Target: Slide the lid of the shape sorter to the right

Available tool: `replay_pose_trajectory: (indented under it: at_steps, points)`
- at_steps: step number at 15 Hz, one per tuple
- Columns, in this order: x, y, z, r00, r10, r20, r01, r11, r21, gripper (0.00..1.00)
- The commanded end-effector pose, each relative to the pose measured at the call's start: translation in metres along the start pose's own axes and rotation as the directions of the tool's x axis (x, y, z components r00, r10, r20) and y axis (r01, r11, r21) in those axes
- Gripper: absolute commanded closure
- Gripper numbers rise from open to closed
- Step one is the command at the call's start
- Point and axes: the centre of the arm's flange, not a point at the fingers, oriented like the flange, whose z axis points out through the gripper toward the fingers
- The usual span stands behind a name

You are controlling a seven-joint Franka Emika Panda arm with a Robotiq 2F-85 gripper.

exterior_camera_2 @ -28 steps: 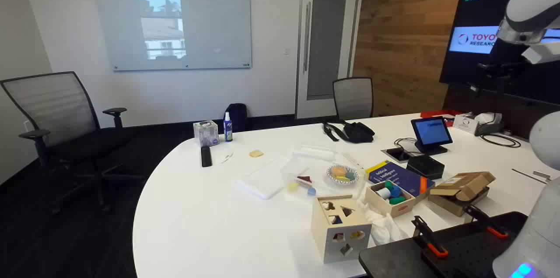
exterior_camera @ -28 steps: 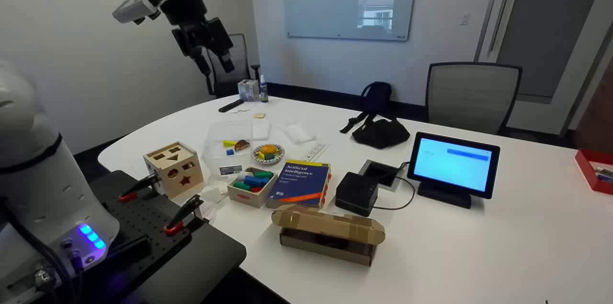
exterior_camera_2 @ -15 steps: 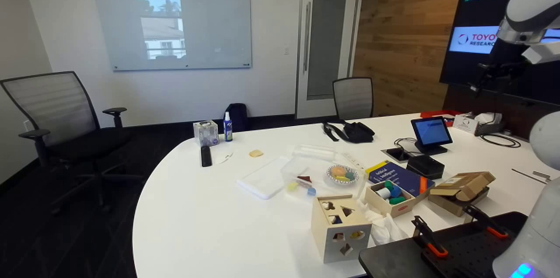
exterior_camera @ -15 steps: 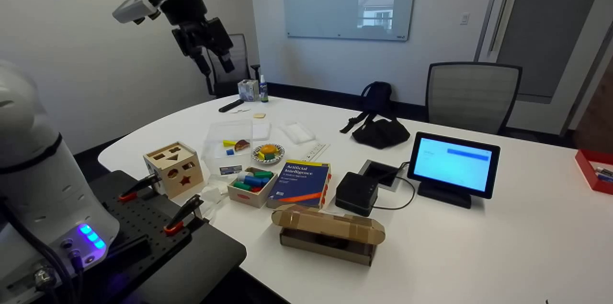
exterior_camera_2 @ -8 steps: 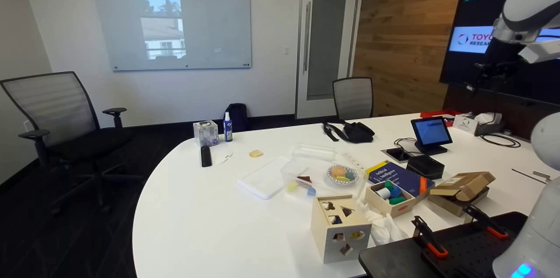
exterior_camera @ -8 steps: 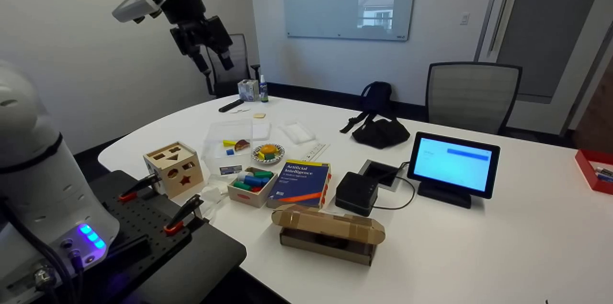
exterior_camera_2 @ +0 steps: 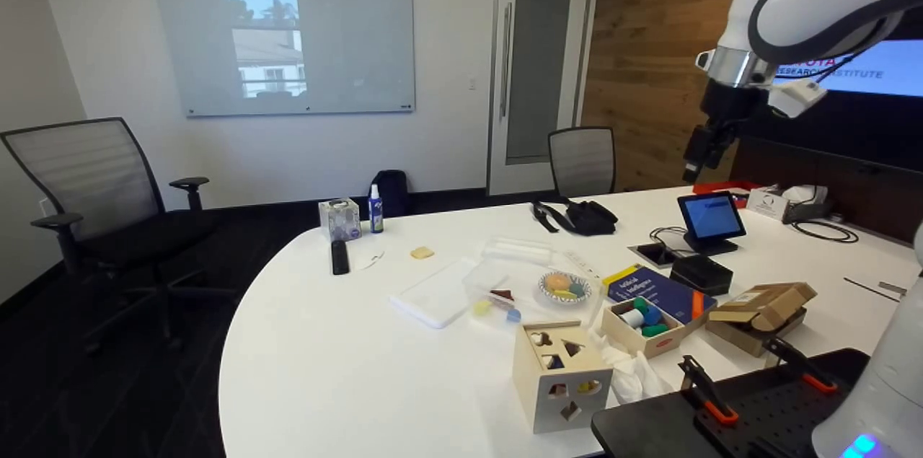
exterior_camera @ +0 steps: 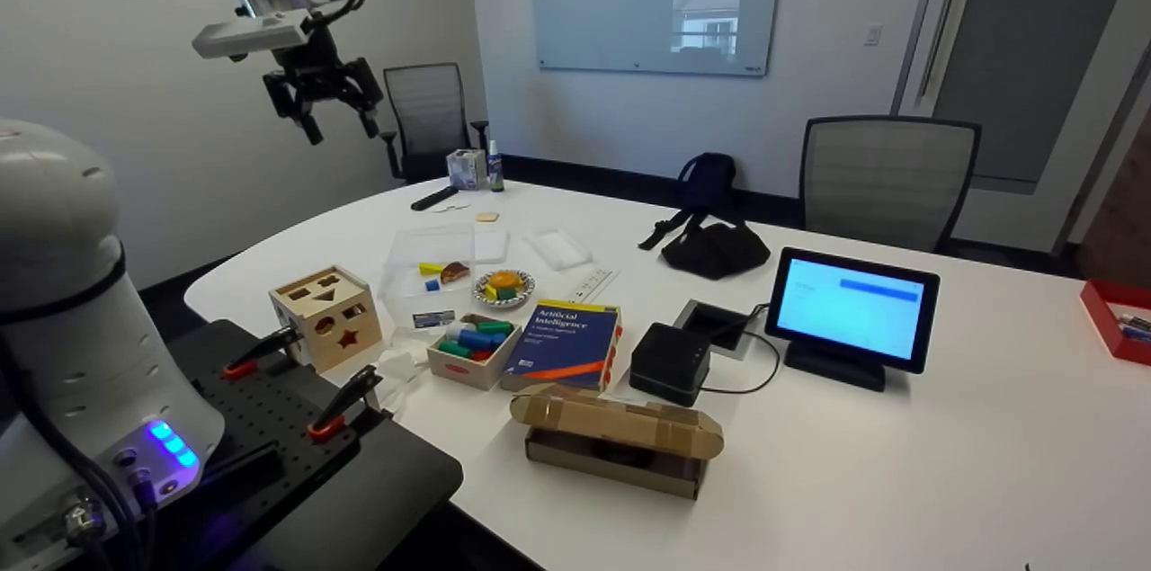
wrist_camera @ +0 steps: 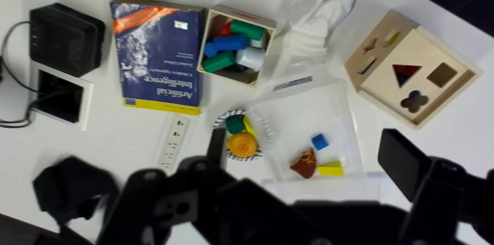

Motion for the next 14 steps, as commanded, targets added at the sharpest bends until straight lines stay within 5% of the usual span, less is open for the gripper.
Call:
replay_pose_trajectory:
  at_steps: [1,7,14]
  points:
    - [0.023,-0.054,0.036,0.983,-0.180,0.017,0.178,0.980,0.087,0.00]
    - [0.028,-0.134,0.092,0.887,-0.459,-0.048,0.459,0.869,0.186,0.00]
    - [0.035,-0.188,0.181,0.820,-0.559,-0.121,0.572,0.802,0.172,0.00]
